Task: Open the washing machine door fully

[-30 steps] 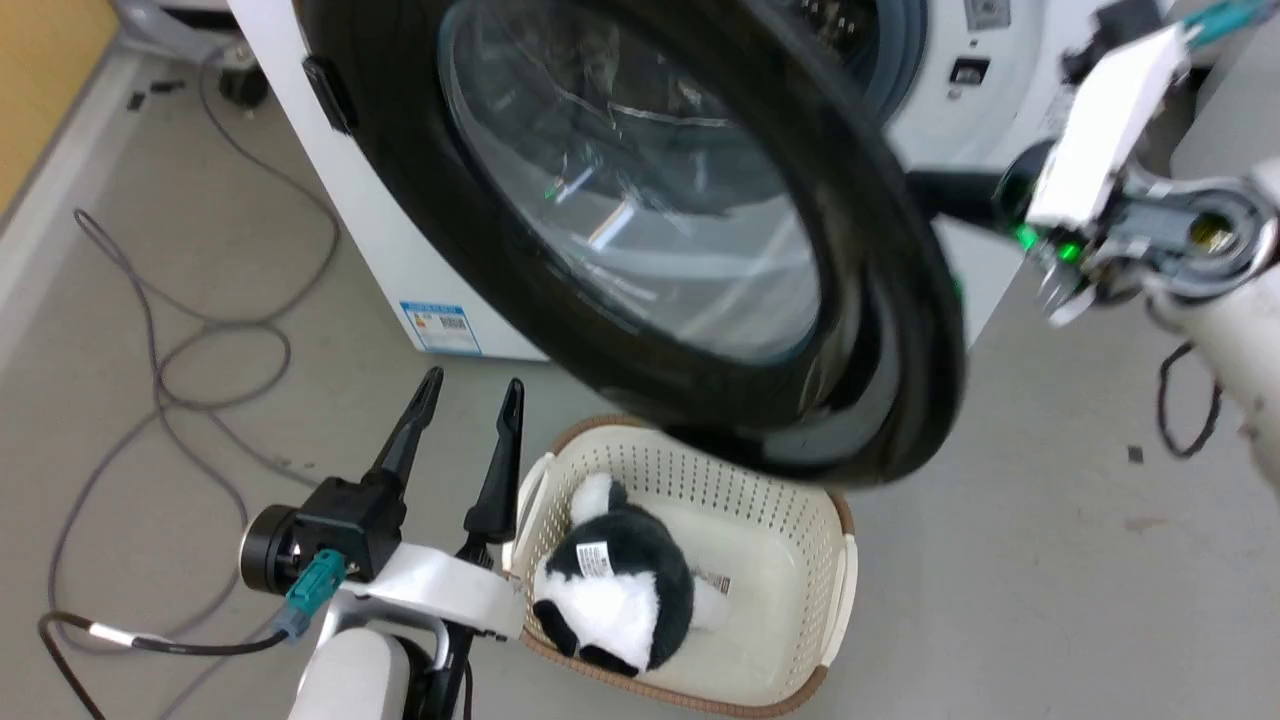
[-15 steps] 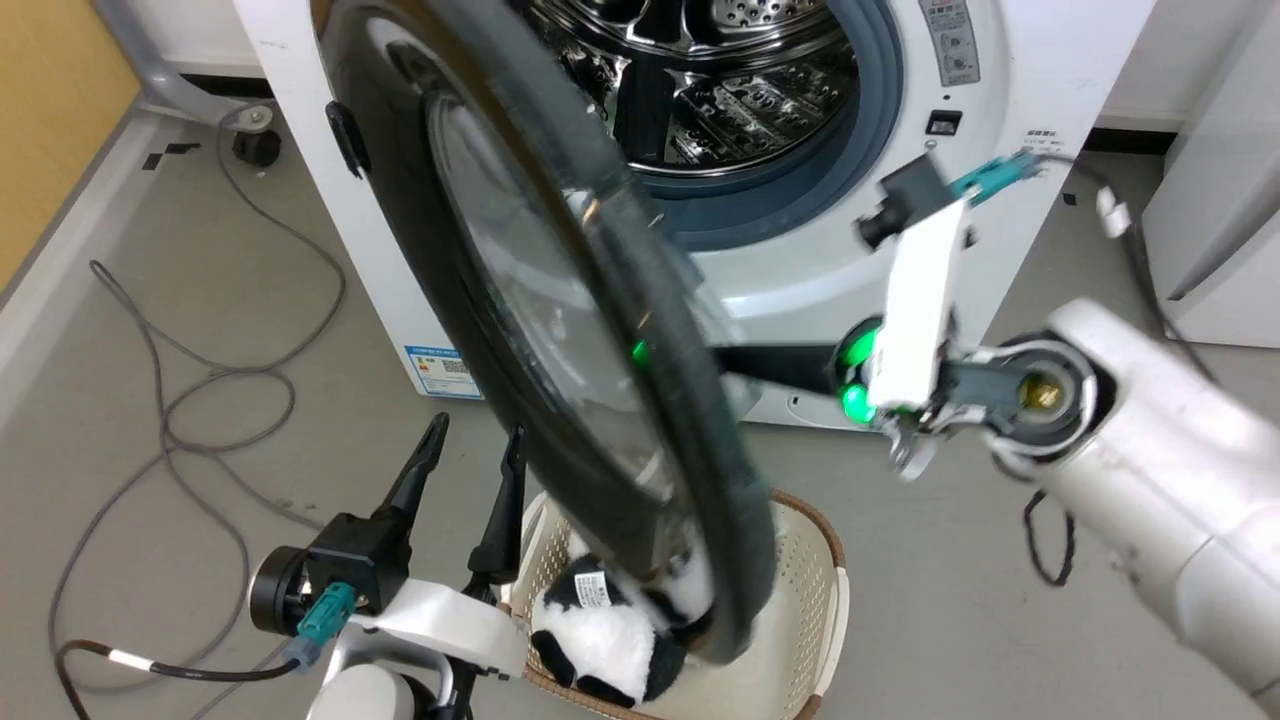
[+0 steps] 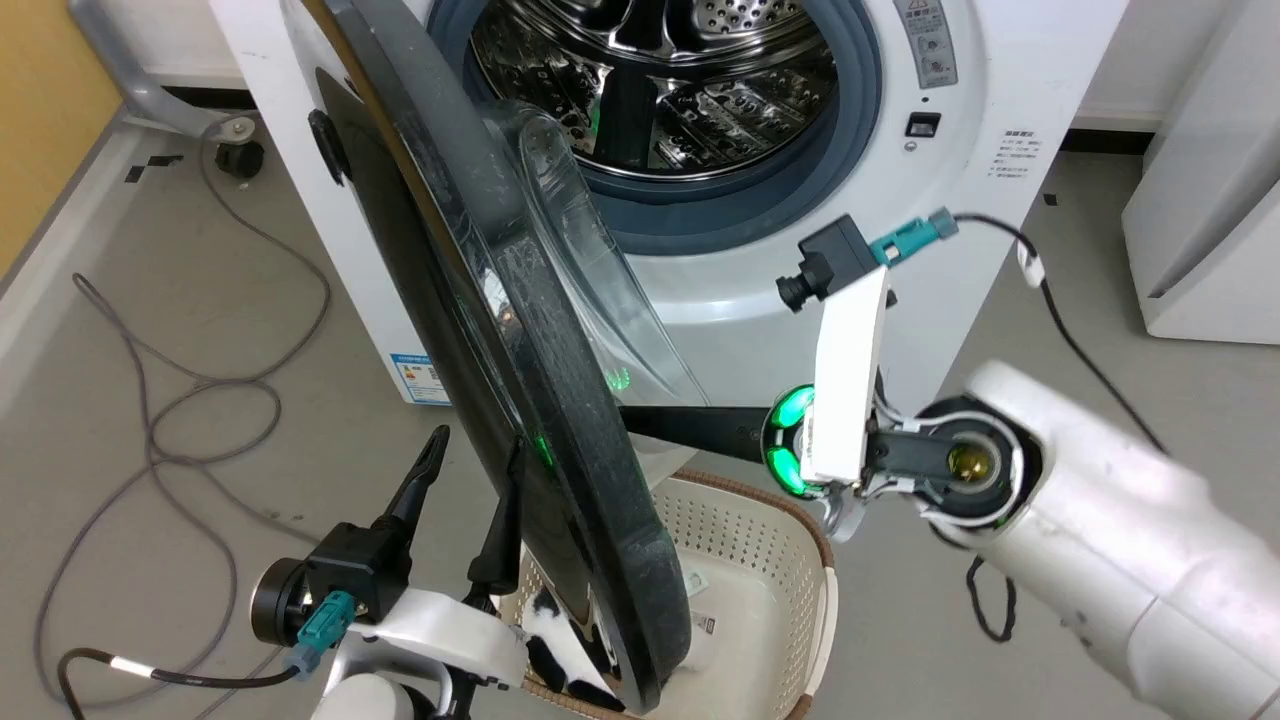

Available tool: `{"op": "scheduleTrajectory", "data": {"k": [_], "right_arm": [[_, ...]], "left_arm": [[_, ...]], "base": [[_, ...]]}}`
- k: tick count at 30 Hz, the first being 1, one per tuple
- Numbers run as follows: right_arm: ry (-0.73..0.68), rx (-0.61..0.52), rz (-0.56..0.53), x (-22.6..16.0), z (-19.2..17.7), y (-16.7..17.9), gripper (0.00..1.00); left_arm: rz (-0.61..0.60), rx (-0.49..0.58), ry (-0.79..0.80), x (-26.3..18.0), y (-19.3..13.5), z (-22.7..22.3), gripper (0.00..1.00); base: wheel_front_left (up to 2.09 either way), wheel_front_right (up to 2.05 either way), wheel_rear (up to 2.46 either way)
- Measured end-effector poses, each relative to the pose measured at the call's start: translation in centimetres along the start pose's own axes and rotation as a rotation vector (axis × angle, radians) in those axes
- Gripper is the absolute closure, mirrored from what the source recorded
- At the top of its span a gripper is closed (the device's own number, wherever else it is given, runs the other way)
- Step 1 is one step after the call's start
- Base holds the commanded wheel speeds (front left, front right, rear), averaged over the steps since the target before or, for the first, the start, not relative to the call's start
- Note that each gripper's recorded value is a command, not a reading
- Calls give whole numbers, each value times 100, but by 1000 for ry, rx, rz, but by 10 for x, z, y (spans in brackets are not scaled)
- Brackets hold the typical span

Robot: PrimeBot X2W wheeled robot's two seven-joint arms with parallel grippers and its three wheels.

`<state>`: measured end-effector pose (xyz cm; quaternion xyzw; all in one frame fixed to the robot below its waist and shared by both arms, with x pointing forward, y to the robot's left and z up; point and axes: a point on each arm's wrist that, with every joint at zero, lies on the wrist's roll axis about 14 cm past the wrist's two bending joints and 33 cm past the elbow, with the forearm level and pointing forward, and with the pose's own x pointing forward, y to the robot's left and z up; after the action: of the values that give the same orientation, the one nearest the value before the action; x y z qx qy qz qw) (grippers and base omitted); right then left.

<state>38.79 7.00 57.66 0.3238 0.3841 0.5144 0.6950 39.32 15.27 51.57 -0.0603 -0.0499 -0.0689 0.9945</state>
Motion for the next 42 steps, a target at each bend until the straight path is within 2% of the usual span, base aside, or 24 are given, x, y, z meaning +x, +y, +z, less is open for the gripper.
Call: {"op": "scheduleTrajectory", "data": {"k": [1,2,3,7,12,17,23,26,31,38,42], "right_arm": [[-19,4,1,0,0,0,62],[-46,9,5,0,2,0,17],[-80,15,8,-1,5,0,0],[-272,34,16,-12,27,1,0],[-586,92,-52,-45,48,-27,0],[-862,100,-174,-88,49,-62,0],[-1046,37,-424,-162,31,-114,0],[-1151,-27,-529,-201,27,-126,0],[-1203,-200,-694,-229,2,-127,0],[-1092,-585,-920,-237,-16,-109,0],[-1023,-752,-1003,-242,-14,-95,0]], "left_arm": [[-1,0,0,0,0,0,0],[-2,-1,-1,0,-1,0,0],[-3,0,-2,0,-1,1,0],[-6,-1,-5,-1,-2,2,0],[-11,-3,-5,-5,-5,2,0],[-16,-4,-7,-9,-7,3,0],[-10,-4,-6,-20,-9,4,0],[-14,-3,-13,-21,-10,6,0],[-5,-2,-16,-24,-8,7,0],[12,6,-7,-25,0,5,0],[15,11,-4,-25,2,4,0]], "base": [[0,0,0],[0,0,0],[0,0,0],[0,0,0],[0,0,0],[0,0,0],[0,0,0],[0,0,0],[0,0,0],[0,0,0],[0,0,0]]}}
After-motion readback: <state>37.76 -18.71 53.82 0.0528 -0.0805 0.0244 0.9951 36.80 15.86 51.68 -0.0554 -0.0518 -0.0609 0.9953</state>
